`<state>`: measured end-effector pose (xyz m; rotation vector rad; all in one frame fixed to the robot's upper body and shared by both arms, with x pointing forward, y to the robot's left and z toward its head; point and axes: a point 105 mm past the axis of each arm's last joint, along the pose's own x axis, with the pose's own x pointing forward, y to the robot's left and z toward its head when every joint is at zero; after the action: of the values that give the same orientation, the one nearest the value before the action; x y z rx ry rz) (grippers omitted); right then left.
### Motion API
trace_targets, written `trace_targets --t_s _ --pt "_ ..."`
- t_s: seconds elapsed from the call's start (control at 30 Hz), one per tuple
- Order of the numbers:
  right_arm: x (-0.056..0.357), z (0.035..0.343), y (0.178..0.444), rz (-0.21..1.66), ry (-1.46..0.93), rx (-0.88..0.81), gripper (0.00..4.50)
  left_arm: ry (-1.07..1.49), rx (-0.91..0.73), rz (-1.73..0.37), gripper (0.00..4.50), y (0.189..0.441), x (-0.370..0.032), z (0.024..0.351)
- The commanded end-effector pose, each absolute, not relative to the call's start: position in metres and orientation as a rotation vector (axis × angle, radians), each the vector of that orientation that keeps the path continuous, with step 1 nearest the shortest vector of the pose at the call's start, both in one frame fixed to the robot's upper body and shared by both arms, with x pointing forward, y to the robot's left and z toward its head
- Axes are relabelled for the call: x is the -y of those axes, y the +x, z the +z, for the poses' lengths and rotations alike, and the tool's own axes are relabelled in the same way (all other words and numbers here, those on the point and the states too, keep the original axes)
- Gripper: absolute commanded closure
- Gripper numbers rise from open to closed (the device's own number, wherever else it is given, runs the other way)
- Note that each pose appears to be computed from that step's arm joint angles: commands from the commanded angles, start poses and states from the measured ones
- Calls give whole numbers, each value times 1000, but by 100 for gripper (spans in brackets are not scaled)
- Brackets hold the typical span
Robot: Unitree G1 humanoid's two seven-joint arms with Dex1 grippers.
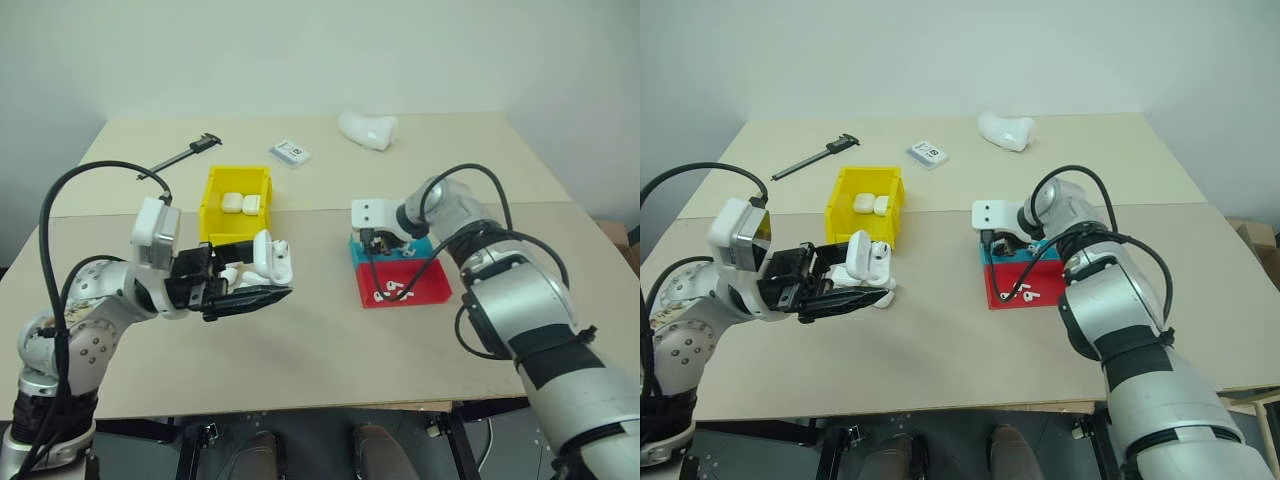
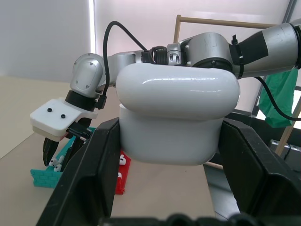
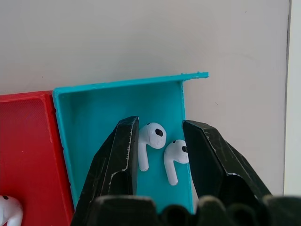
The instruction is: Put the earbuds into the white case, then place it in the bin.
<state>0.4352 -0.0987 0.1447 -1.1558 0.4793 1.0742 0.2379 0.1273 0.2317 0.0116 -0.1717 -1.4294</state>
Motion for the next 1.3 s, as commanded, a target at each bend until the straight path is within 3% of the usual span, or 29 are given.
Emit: trace_targets --t_s 0.03,1.1,1.23,1.3 --pt "94 155 438 1065 -1178 -451 265 43 222 -1434 167 231 -126 240" --pt "108 131 433 1068 -1207 -547 265 62 234 -1414 167 226 -125 243" --pt "109 128 432 1072 -1208 -557 380 62 236 -1415 167 225 -125 244" --pt "108 128 432 1068 -1204 -558 389 63 236 -1416 167 225 -125 244"
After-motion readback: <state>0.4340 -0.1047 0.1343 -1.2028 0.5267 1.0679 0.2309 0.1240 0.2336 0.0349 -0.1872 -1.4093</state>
